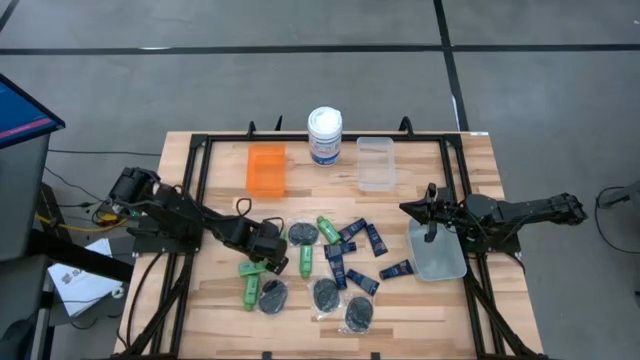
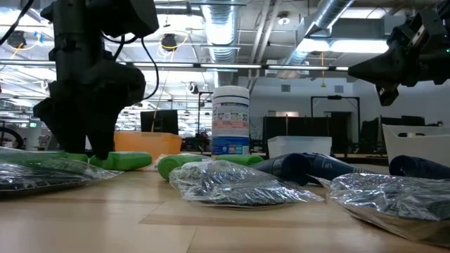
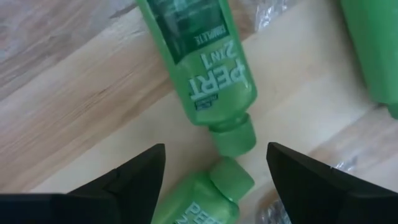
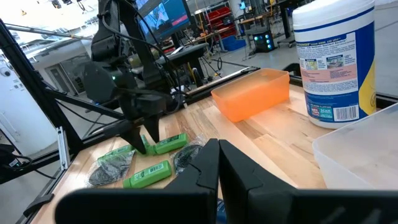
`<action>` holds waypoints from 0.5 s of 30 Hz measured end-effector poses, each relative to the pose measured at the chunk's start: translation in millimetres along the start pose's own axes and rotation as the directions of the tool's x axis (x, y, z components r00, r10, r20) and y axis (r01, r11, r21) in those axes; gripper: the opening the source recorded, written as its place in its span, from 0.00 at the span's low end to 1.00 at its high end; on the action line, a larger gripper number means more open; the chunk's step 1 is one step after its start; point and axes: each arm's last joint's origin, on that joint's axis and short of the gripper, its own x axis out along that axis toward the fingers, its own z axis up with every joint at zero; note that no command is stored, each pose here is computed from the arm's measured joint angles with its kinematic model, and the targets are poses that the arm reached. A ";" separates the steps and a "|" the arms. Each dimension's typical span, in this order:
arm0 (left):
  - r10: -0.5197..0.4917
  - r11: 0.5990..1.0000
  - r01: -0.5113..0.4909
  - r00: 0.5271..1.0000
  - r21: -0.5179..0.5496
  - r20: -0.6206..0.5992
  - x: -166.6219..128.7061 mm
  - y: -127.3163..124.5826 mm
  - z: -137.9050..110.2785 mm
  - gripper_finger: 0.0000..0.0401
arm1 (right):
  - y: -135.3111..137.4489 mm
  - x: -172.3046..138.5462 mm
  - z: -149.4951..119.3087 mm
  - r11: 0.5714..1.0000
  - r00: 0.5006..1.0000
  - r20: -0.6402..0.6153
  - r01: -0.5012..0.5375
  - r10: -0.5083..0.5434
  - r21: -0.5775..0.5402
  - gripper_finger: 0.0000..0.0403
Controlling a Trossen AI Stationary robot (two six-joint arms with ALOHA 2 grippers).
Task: Pick & Place Travel size toiletries
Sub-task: Put the green shampoo into the orange bin
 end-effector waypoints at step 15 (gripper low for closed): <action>0.013 0.996 -0.011 0.999 -0.084 0.030 1.0 3.9 12.3 0.68 | 0.0 0.0 0.0 1.000 1.000 0.000 0.000 0.000 0.000 0.00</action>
